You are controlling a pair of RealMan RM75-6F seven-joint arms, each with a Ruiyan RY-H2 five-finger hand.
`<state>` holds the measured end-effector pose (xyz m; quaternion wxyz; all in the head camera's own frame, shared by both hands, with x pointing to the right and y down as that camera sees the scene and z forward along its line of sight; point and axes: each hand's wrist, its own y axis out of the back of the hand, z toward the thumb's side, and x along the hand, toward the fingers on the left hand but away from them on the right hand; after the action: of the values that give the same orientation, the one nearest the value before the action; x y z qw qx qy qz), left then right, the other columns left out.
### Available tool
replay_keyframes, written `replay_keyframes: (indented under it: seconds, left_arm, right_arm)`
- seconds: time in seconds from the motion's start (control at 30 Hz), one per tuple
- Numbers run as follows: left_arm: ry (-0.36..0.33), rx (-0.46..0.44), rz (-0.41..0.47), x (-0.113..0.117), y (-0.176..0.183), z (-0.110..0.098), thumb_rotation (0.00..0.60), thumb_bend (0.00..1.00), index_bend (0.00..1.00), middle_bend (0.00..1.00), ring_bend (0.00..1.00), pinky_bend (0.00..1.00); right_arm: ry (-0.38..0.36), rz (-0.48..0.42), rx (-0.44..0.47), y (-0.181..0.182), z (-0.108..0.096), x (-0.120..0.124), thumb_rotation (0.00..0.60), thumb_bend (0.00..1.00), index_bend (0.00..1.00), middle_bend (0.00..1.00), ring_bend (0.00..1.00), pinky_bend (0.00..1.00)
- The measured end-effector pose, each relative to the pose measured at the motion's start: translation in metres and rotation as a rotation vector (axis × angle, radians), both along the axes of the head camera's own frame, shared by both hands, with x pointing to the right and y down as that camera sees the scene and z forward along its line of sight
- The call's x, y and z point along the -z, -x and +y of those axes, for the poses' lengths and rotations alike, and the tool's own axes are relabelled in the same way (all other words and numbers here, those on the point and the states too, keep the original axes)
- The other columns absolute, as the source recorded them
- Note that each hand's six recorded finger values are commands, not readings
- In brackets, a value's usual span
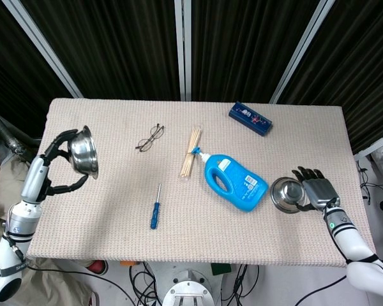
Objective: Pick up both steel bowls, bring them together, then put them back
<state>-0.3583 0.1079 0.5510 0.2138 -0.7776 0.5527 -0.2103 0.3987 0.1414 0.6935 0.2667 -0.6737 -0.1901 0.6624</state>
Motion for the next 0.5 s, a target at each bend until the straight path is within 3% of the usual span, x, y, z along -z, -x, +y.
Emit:
replay_keyframes:
  seconds: [0.17, 0.5]
  left_arm:
    - [0.01, -0.003, 0.008, -0.001, -0.001, -0.002, 0.6, 0.29, 0.49, 0.44, 0.35, 0.53]
    - [0.025, -0.009, -0.006, -0.005, 0.0, -0.002, 0.6, 0.29, 0.49, 0.44, 0.35, 0.52]
  right_arm:
    - [0.042, -0.005, 0.018, 0.011, 0.002, -0.012, 0.6, 0.19, 0.0, 0.08, 0.0, 0.0]
    - [0.048, 0.002, 0.034, 0.015, 0.004, -0.017, 0.6, 0.2, 0.01, 0.13, 0.02, 0.0]
